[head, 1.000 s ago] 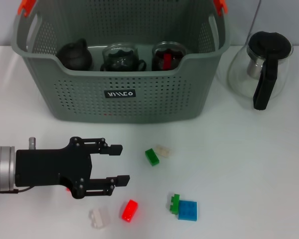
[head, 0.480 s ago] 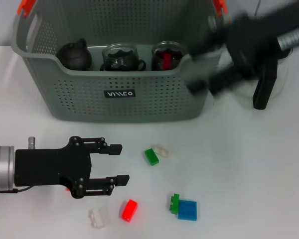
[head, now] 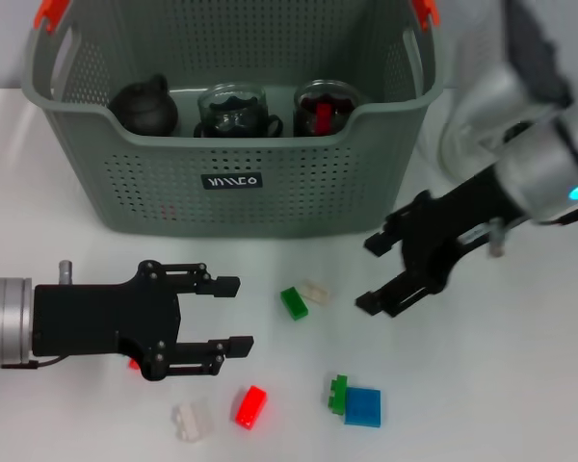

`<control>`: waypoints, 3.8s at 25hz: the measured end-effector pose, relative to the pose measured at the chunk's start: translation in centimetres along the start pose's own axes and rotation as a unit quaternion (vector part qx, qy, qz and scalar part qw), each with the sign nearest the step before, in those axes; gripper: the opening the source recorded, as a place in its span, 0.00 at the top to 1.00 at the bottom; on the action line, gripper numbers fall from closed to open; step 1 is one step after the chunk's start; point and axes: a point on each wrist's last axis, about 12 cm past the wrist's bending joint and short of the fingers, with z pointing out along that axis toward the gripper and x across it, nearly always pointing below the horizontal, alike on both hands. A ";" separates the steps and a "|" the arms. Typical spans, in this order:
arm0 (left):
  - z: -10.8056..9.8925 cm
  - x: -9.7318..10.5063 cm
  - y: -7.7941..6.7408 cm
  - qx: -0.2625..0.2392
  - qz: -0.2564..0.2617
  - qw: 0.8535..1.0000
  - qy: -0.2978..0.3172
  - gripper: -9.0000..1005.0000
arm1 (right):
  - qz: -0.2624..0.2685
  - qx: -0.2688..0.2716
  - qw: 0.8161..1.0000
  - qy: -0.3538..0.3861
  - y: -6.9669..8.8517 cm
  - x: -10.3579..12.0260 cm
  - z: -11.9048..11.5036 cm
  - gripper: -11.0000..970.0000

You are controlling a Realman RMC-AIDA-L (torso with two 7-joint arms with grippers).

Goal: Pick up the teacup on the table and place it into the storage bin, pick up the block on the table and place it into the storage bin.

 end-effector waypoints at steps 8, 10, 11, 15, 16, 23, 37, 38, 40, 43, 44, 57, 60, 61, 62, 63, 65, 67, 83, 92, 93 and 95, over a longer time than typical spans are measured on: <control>0.1 0.1 0.0 0.000 -0.004 1.000 -0.002 0.33 | -0.008 0.035 0.999 0.026 -1.2 -0.4 5.4 0.13; 0.1 0.1 0.0 -0.001 -0.005 1.000 -0.003 0.33 | -0.009 0.041 0.999 0.032 -1.3 -0.3 6.3 0.13; 0.2 0.2 0.0 -0.001 -0.006 1.000 -0.003 0.33 | -0.010 0.044 0.998 0.033 -1.3 -0.2 6.7 0.14; 0.2 0.2 0.0 -0.001 -0.006 1.000 -0.003 0.33 | -0.014 0.055 0.998 0.026 -1.4 -0.3 7.9 0.14; 0.1 0.2 0.0 -0.001 -0.006 1.000 -0.003 0.33 | -0.014 0.059 0.998 0.024 -1.4 -0.4 8.1 0.14; 0.1 0.2 0.0 -0.002 -0.006 1.000 -0.004 0.33 | -0.013 0.078 0.997 0.022 -1.5 0.0 9.4 0.14; 0.2 0.1 0.0 -0.002 -0.005 1.000 -0.003 0.33 | -0.010 0.087 0.996 0.019 -1.4 0.2 10.4 0.43; 0.2 0.1 0.0 -0.002 -0.005 1.000 -0.003 0.33 | -0.010 0.087 0.996 0.018 -1.4 0.2 10.4 0.46; 0.2 0.1 0.0 -0.003 -0.005 1.000 -0.003 0.33 | -0.011 0.089 0.996 0.019 -1.4 0.2 10.5 0.52; 0.2 0.1 0.0 -0.003 -0.005 1.000 -0.003 0.33 | -0.011 0.093 0.995 0.021 -1.4 0.3 10.7 0.55; 0.2 0.1 0.1 -0.003 -0.005 1.000 -0.003 0.33 | -0.010 0.093 0.995 0.021 -1.4 0.3 10.7 0.55; 0.2 0.2 0.2 -0.008 -0.006 1.000 -0.001 0.33 | -0.005 0.084 0.996 0.027 -1.1 0.5 11.3 0.63; 0.2 0.2 0.2 -0.009 -0.006 1.000 -0.001 0.33 | -0.006 0.083 0.996 0.029 -1.1 0.4 11.3 0.65; 0.2 0.2 0.2 -0.009 -0.006 1.000 -0.001 0.33 | -0.006 0.082 0.996 0.030 -1.0 0.4 11.4 0.68; 0.2 0.2 0.2 -0.009 -0.006 1.000 -0.001 0.33 | -0.007 0.082 0.996 0.031 -1.0 0.3 11.4 0.70; 0.2 0.2 0.2 -0.009 -0.006 1.000 -0.001 0.33 | -0.008 0.082 0.996 0.032 -0.9 0.3 11.5 0.72; 0.2 0.2 0.2 -0.009 -0.006 1.000 -0.001 0.33 | -0.012 0.080 0.996 0.030 -0.8 0.1 11.5 0.77; 0.2 0.2 0.2 -0.009 -0.006 1.000 -0.001 0.33 | -0.014 0.079 0.997 0.023 -0.8 -0.2 11.2 0.78; 0.0 0.2 0.2 -0.013 -0.009 1.000 -0.001 0.33 | 0.015 0.029 0.997 -0.072 1.0 1.5 2.4 0.84; -0.3 0.2 0.3 -0.020 -0.009 1.000 -0.004 0.33 | -0.019 -0.043 0.966 -0.255 3.0 -1.5 -8.3 0.85; -0.3 0.2 0.4 -0.020 -0.009 1.000 -0.004 0.33 | -0.021 -0.051 0.958 -0.282 3.0 -2.0 -9.5 0.85; -0.2 0.1 0.4 -0.020 -0.008 1.000 -0.004 0.33 | -0.019 -0.054 0.939 -0.339 2.3 -3.2 -12.3 0.85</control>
